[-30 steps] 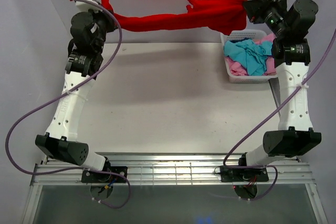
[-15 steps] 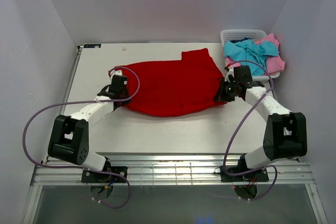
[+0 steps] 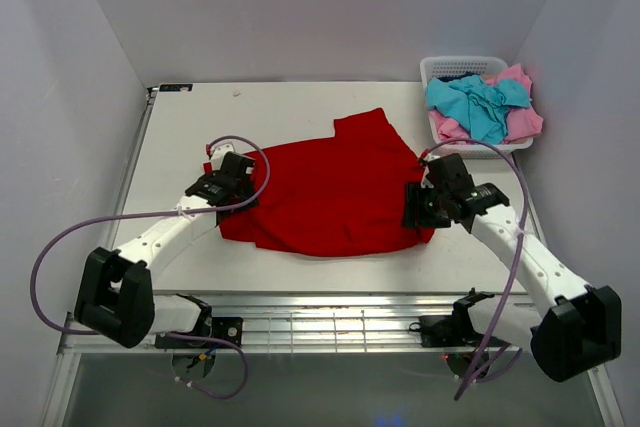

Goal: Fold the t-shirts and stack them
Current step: Flatten the tshirt out

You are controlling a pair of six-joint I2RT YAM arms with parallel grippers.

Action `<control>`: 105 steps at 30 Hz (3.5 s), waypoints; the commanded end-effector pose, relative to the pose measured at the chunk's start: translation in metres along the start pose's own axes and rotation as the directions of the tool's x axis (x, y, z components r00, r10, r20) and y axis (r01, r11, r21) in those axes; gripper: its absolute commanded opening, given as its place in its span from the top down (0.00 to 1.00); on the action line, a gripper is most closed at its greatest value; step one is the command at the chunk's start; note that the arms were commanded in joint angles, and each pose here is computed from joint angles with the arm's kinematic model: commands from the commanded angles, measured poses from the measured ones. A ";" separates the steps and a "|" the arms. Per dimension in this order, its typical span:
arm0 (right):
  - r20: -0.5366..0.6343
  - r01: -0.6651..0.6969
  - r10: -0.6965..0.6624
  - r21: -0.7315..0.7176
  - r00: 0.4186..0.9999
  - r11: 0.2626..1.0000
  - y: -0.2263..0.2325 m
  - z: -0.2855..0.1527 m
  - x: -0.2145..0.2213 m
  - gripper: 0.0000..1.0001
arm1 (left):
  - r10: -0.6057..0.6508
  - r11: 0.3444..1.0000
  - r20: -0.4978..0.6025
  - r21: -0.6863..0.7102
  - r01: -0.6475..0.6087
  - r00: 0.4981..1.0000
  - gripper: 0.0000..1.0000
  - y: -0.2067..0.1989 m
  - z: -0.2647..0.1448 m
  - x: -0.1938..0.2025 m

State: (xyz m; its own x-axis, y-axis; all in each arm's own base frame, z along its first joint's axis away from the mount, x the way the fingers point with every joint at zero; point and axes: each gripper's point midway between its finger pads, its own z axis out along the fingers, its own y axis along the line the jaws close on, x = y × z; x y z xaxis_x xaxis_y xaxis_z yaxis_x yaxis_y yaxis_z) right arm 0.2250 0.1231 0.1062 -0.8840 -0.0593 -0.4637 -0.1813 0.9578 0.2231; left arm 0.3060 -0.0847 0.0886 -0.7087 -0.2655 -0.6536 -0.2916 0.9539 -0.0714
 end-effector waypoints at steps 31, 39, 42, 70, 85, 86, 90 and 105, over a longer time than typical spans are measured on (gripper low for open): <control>0.126 0.144 -0.136 -0.053 0.983 0.988 0.014 0.100 -0.076 0.49 | 0.054 0.743 0.192 0.648 -0.168 0.980 0.73 -0.189 -0.028 -0.043; 0.112 0.159 -0.155 -0.030 0.982 0.987 0.010 0.109 -0.080 0.50 | 0.130 0.741 0.169 0.639 -0.209 0.977 0.75 -0.214 -0.002 -0.024; 0.116 0.165 -0.161 -0.028 0.980 0.986 0.010 0.109 -0.083 0.50 | 0.139 0.751 0.165 0.625 -0.212 0.976 0.75 -0.216 0.004 -0.022; 0.018 0.178 -0.177 -0.076 0.984 0.981 0.012 0.113 -0.053 0.88 | 0.212 0.837 0.045 0.508 -0.205 0.976 0.79 -0.203 0.051 0.009; 0.069 0.180 -0.166 -0.326 0.984 0.928 0.068 -0.010 0.024 0.88 | 0.248 0.863 0.004 0.453 -0.223 0.969 0.81 -0.213 0.082 0.012; 0.082 0.157 -0.136 -0.338 0.987 0.928 0.071 -0.020 0.030 0.88 | 0.245 0.862 0.005 0.455 -0.221 0.969 0.81 -0.215 0.082 0.011; 0.035 0.069 -0.060 -0.385 0.998 0.920 0.074 -0.033 0.073 0.87 | 0.243 0.862 0.004 0.459 -0.217 0.970 0.81 -0.215 0.080 0.011; -0.053 -0.056 0.037 -0.449 0.998 0.892 0.066 -0.078 0.138 0.89 | 0.242 0.863 0.036 0.449 -0.231 0.970 0.82 -0.217 0.070 -0.005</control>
State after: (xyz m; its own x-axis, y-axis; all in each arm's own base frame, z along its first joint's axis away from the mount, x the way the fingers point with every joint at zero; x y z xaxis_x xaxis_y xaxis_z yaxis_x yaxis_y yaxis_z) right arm 0.0706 0.1582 0.1153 -0.8955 -0.0328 -0.4438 -0.3179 0.7450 0.5864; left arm 0.4087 -0.2774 0.0288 -0.7700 -0.0120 -0.6379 0.1928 0.9487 -0.2507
